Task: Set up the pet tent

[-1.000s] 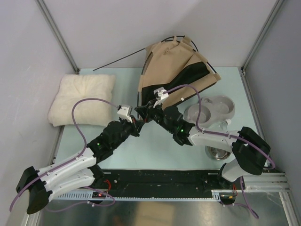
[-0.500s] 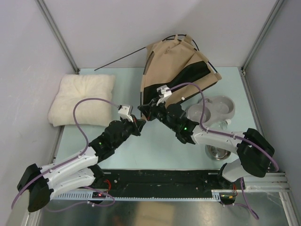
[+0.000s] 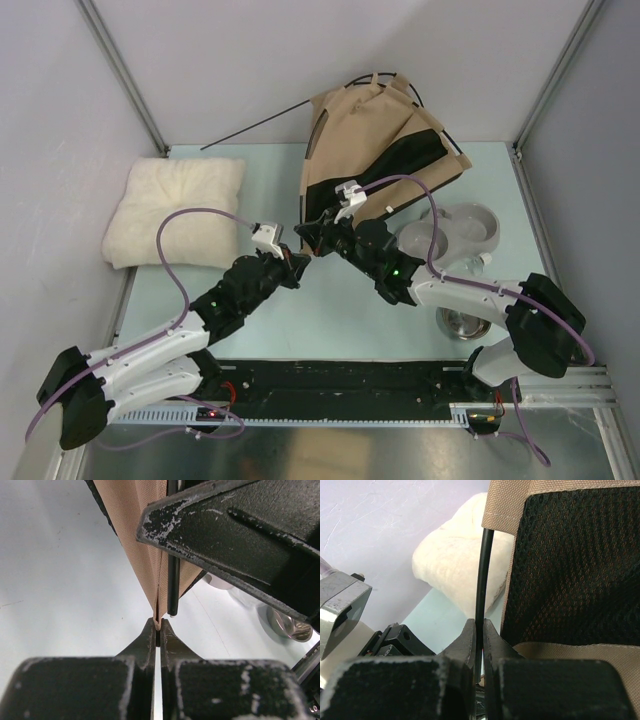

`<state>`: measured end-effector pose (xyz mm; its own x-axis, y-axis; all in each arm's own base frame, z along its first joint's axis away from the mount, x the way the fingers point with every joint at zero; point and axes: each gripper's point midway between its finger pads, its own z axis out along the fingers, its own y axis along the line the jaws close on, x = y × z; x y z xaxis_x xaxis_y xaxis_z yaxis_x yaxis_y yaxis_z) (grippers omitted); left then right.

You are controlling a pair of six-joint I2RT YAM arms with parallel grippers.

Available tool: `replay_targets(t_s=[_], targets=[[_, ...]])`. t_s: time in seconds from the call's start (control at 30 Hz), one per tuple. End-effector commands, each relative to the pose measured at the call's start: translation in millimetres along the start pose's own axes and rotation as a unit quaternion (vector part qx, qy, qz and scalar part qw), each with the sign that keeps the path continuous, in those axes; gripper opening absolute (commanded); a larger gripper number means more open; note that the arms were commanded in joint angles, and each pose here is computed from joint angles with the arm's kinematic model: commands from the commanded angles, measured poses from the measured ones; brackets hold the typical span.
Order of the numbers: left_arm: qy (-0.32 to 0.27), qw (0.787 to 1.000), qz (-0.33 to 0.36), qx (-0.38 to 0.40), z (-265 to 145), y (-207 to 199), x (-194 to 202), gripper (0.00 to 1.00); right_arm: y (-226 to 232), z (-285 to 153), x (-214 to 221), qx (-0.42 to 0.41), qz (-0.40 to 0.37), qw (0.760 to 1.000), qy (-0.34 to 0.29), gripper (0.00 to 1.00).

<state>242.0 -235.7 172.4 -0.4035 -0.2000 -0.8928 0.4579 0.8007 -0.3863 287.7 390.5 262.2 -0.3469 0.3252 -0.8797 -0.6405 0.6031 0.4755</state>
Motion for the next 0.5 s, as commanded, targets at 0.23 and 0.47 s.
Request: replay_targets(t_s=[0.23, 0.47], targets=[[0.145, 0.989, 0.025, -0.019, -20.3, 21.9, 78.7, 0.00, -17.9, 9.1, -112.0, 0.046, 0.017, 0.982, -0.184, 0.00], [0.143, 0.989, 0.024, -0.017, -19.9, 20.4, 76.4, 0.00, -22.9, 11.6, -104.6, 0.056, 0.006, 0.983, -0.175, 0.00]])
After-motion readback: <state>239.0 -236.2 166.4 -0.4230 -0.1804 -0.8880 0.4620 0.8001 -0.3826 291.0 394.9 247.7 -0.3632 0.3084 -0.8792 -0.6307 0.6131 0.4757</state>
